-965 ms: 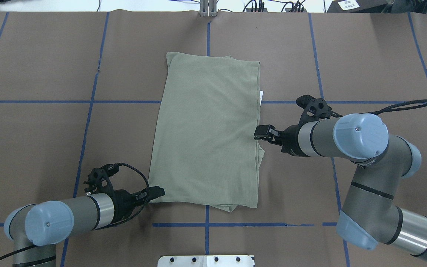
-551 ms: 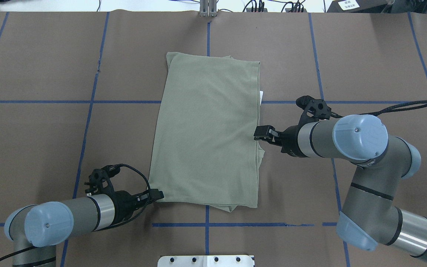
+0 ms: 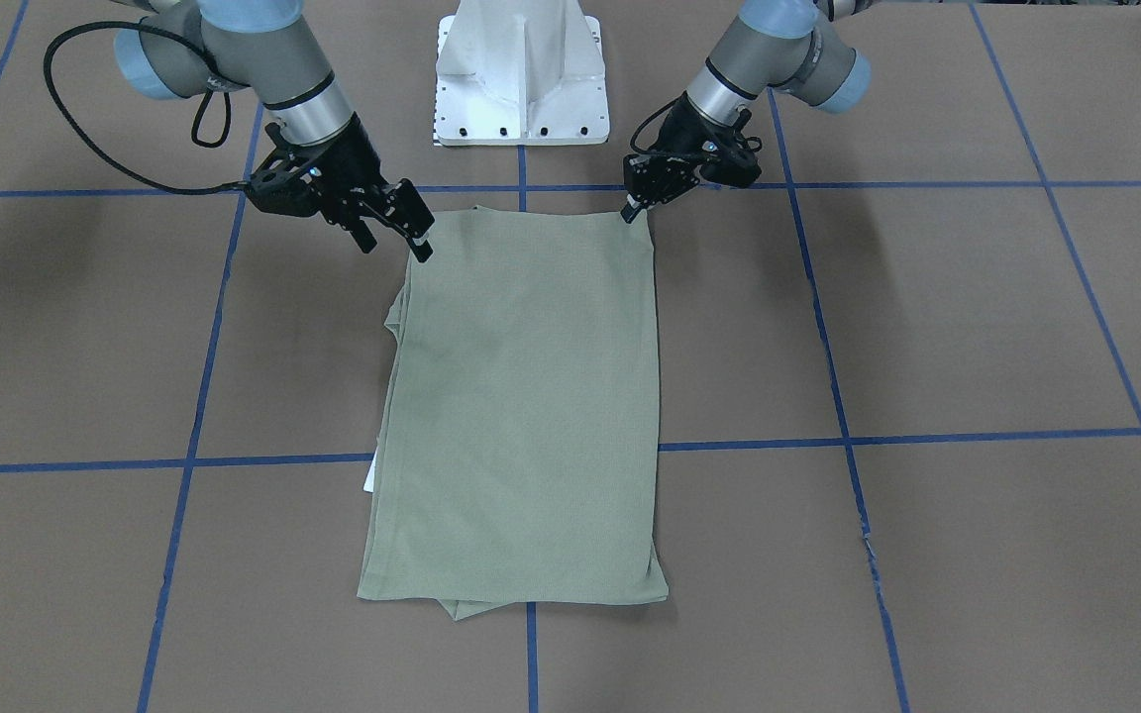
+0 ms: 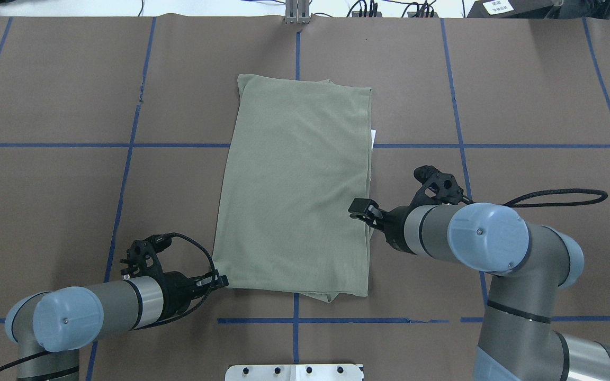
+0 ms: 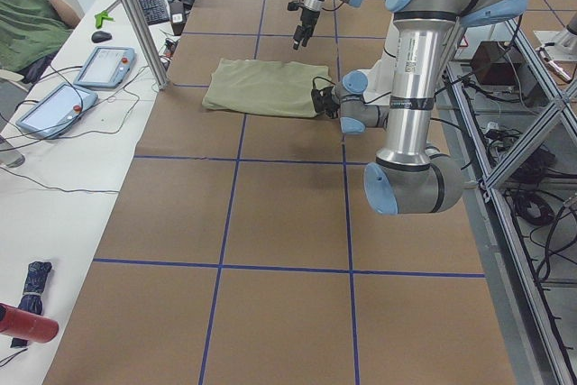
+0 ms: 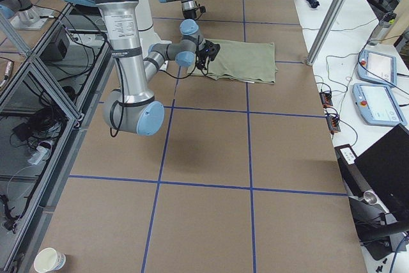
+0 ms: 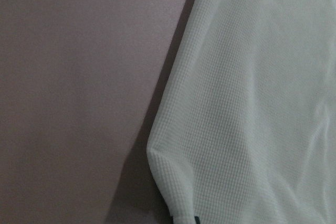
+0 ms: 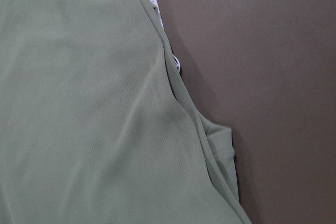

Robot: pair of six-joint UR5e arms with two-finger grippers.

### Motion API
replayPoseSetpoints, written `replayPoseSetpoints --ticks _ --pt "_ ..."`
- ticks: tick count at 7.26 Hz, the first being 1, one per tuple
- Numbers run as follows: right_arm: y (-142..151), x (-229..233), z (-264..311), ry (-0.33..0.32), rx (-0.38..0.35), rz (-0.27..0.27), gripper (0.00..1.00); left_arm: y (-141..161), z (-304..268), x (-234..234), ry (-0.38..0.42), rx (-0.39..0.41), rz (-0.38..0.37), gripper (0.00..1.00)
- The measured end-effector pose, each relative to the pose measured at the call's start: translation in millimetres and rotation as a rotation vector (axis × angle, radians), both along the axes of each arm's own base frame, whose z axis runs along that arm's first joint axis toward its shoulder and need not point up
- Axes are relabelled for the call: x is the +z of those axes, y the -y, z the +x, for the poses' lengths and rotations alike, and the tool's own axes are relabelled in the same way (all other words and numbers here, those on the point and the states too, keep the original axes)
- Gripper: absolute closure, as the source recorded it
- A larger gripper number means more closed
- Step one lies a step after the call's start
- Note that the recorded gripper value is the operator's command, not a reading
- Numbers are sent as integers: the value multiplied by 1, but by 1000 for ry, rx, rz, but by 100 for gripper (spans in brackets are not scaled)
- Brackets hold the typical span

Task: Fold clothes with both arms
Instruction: 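Move the right gripper to the other near corner and grasp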

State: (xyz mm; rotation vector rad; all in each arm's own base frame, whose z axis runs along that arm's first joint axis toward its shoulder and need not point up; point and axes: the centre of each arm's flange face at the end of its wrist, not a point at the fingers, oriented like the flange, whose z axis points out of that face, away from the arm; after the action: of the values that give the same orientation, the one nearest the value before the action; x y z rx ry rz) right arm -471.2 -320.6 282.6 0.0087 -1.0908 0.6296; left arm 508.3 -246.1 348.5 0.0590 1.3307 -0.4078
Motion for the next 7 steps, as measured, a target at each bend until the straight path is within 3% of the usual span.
replayPoseSetpoints --ticks 3,4,7 --pt "-64 -27 -57 -100 66 -158 0 0 0 -2 -4 2 1 100" --pt "-76 -22 -72 -132 73 -186 0 -1 0 -3 -6 3 1 100" --pt "-81 -8 -104 -184 83 -192 3 -1 -1 -5 -10 3 2 100"
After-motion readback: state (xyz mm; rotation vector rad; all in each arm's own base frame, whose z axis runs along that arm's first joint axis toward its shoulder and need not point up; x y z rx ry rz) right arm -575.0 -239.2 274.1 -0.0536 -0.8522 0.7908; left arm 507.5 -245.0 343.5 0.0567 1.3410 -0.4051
